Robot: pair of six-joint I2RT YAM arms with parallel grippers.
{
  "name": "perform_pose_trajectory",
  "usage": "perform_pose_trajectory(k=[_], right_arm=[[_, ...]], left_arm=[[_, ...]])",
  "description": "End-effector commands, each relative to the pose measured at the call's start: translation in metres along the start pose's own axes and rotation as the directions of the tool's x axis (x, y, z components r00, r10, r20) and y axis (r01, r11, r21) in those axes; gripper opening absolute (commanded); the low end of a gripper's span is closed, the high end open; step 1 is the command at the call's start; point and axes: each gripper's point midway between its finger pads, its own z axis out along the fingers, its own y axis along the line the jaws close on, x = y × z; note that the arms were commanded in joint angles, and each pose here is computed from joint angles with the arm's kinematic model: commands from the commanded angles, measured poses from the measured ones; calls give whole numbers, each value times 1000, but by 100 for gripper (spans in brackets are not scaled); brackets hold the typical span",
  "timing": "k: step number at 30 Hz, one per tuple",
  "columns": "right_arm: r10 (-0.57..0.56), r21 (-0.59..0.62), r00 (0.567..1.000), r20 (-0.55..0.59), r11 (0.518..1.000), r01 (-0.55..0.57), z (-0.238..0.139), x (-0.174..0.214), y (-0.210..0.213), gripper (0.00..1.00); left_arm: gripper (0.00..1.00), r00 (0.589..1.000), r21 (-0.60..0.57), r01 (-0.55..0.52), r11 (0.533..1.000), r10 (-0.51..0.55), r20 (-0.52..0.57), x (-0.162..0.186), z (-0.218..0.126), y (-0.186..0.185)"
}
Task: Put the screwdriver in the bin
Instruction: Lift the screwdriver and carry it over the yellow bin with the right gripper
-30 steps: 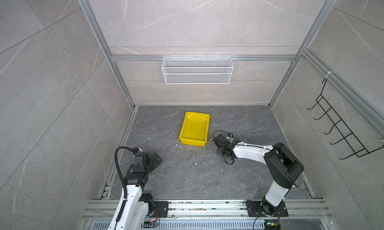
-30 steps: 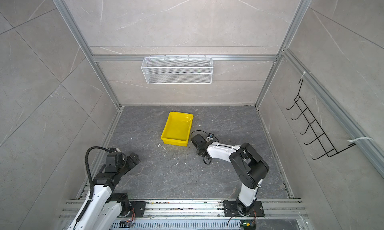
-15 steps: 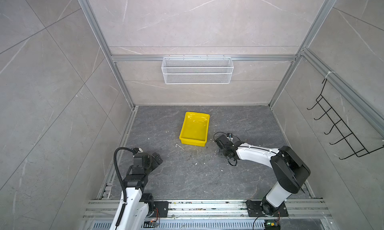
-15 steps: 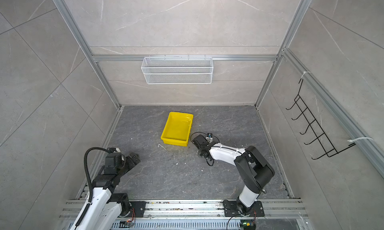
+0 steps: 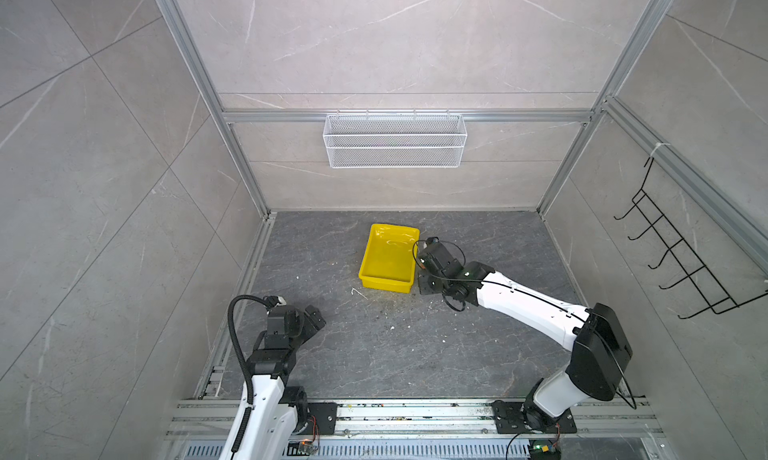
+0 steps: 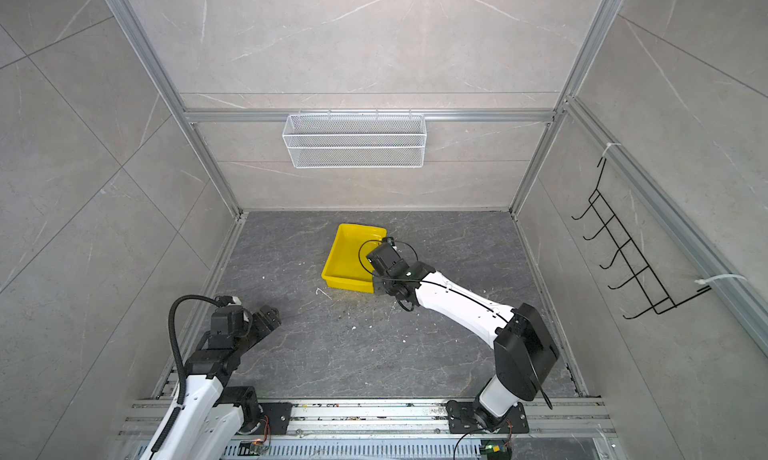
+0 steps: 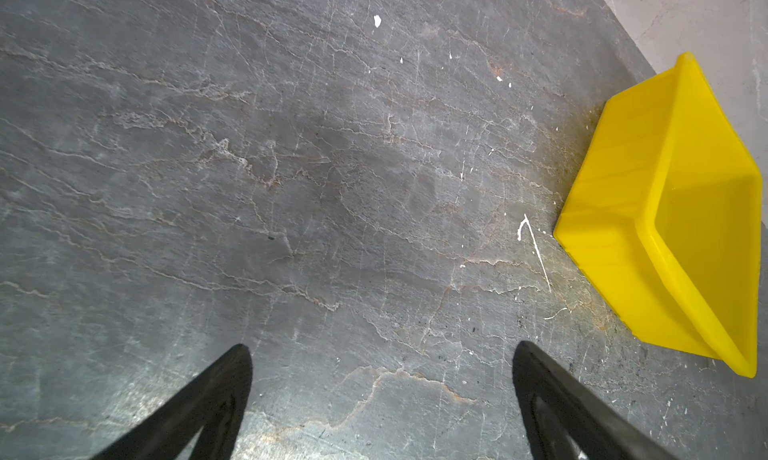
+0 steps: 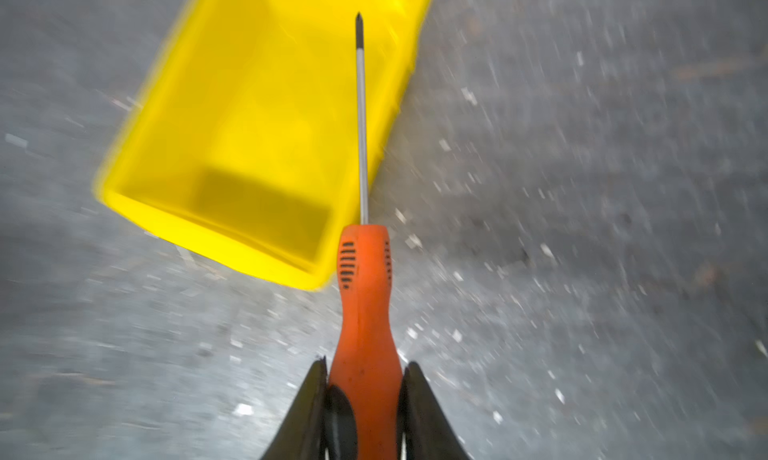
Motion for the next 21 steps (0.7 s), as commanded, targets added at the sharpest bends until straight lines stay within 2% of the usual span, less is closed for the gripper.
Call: perform_pose_trajectory(k=[1,7,13,17,18,21], right_arm=[[11,-14,1000,4,1000,-11,16,-16,16,9],[214,-89,977,16,973,-212,52,-46,52,9],[416,-98,909,-29,904,-417,98,-53,70,9],[522,-119,847,-103,839,-532,135,-52,77,9],[560,-124,819,-126,810,-573,145,-50,79,9],[575,-154,799,-174,786,-599,168,-47,88,11]], left_arm=[[100,1000,17,-10,1000,10,14,-1,-2,-2],[100,1000,15,-8,1000,8,22,-3,-2,-2],[100,999,-1,-10,1000,10,38,-7,-2,0],[100,999,-4,-11,1000,11,40,-7,-2,0],[100,999,-4,-8,1000,8,39,-7,-2,1],[100,999,0,-9,1000,9,41,-7,-2,0]])
